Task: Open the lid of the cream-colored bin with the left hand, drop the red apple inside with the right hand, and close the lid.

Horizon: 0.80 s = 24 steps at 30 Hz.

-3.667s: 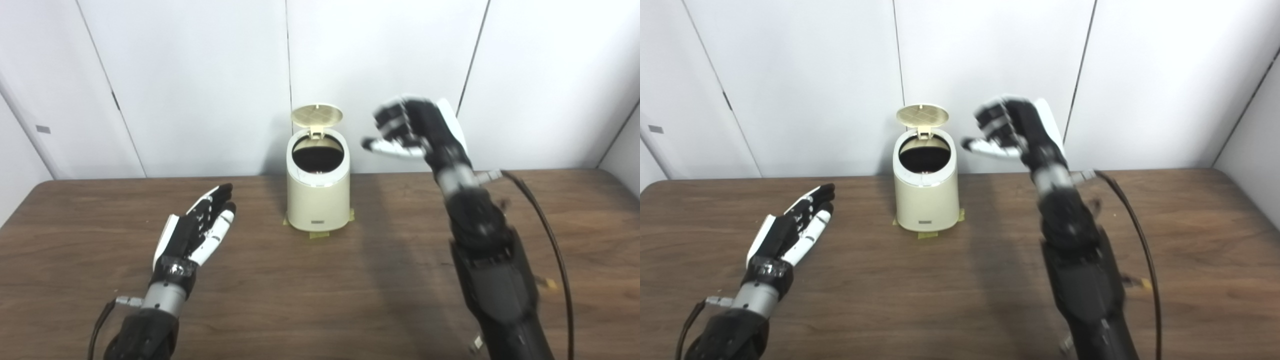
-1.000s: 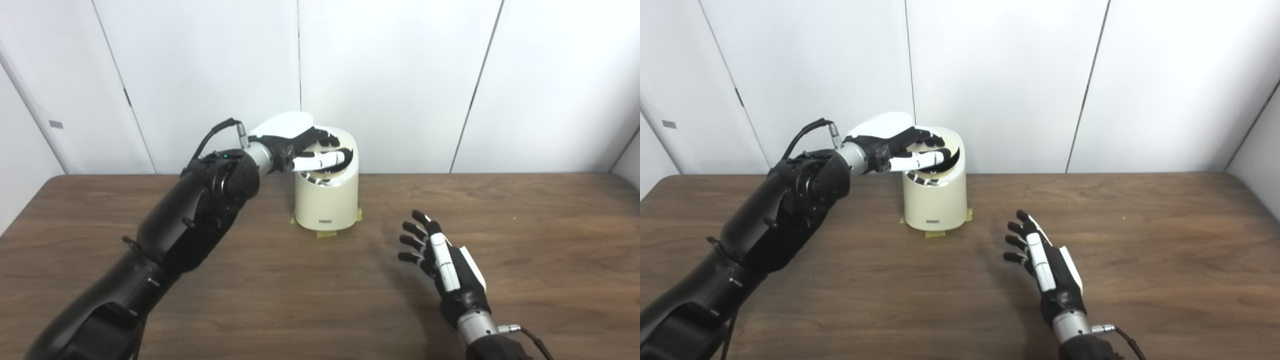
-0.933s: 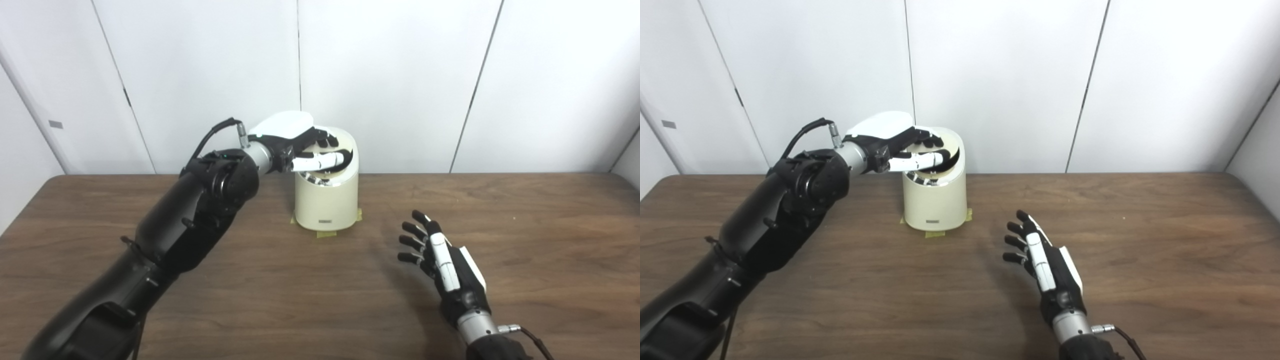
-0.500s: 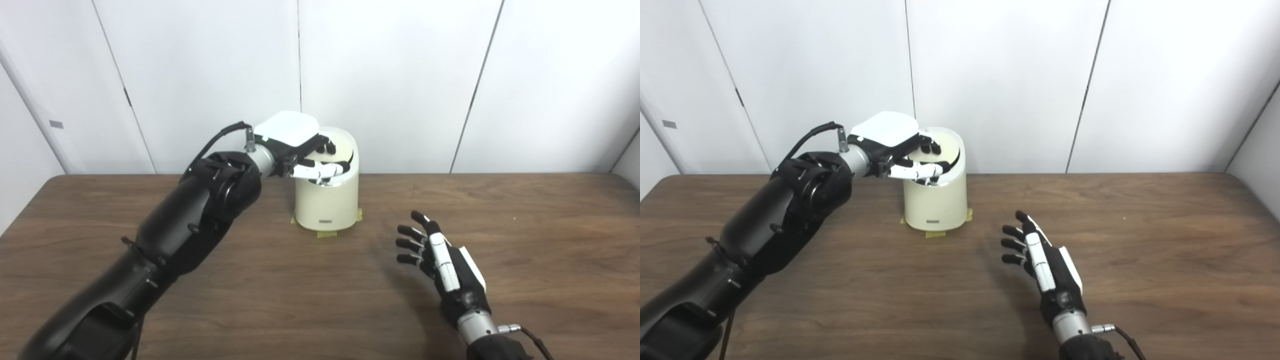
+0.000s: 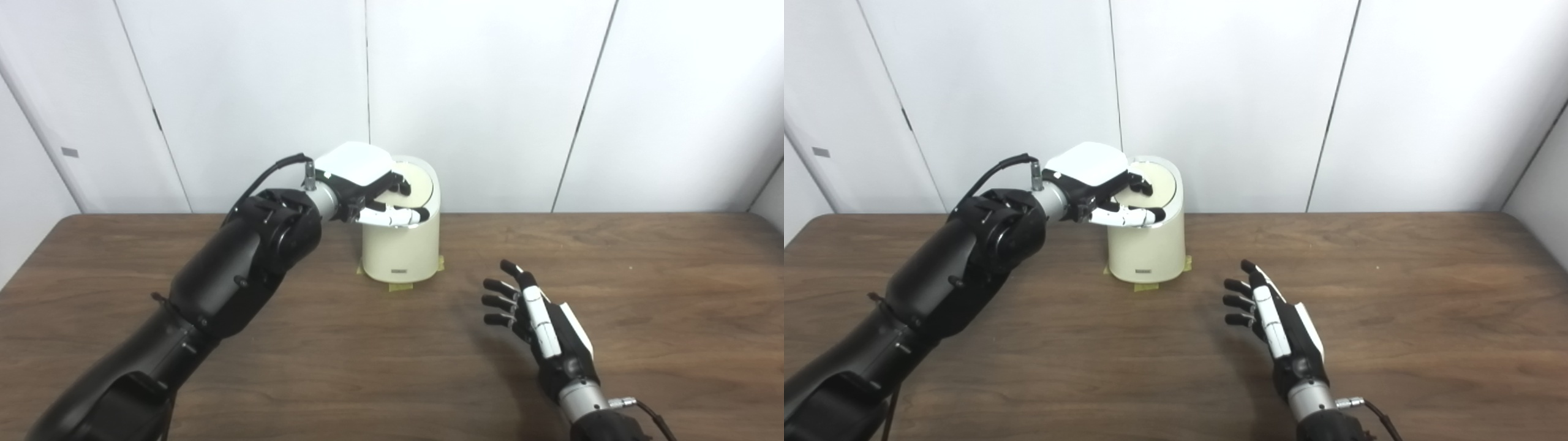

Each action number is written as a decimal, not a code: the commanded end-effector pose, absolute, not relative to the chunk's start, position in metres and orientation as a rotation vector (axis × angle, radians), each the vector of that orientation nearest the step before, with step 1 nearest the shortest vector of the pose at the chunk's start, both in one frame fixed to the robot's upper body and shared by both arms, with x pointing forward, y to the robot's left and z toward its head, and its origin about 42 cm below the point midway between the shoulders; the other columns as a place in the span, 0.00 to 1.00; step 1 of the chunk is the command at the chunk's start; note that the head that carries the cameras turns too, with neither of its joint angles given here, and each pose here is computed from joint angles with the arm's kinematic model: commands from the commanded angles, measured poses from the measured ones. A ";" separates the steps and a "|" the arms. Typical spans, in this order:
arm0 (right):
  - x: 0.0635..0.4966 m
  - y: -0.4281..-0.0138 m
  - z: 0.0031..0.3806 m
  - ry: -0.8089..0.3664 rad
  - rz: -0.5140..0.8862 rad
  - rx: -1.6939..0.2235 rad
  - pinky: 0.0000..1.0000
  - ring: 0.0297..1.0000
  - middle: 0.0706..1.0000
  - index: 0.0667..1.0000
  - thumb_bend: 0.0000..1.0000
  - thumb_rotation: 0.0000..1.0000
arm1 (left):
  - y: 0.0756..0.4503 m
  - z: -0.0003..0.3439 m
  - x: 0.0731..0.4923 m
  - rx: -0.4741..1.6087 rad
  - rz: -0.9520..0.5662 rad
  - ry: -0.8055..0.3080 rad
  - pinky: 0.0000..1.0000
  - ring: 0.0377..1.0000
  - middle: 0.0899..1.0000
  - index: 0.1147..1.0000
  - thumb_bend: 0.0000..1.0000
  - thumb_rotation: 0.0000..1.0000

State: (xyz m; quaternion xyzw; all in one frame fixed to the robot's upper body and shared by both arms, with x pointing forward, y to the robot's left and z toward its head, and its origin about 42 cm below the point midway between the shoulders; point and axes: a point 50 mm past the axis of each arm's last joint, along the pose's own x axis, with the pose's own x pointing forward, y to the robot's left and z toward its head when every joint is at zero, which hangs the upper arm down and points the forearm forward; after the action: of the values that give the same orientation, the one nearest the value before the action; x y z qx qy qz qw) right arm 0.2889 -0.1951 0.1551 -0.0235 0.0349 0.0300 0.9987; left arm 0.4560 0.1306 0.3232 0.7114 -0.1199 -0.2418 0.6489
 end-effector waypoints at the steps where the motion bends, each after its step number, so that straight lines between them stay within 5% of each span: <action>1: 0.295 -0.193 0.178 -0.026 0.073 -0.050 0.68 0.77 0.80 0.91 0.51 1.00 | 0.128 0.329 0.456 1.647 -0.549 -0.279 0.77 0.83 0.81 0.80 0.63 1.00; 24: 0.295 -0.194 0.183 -0.027 0.071 -0.048 0.67 0.77 0.80 0.90 0.52 1.00 | 0.123 0.315 0.452 1.716 -0.598 -0.291 0.73 0.80 0.79 0.78 0.60 1.00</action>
State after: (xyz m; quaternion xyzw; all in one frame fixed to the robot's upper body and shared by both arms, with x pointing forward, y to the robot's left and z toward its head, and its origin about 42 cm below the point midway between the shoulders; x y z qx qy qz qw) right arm 0.2880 -0.1969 0.1620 -0.0248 0.0292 0.0302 0.9988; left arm 0.4512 0.1215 0.3161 0.7420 -0.1397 -0.2440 0.6086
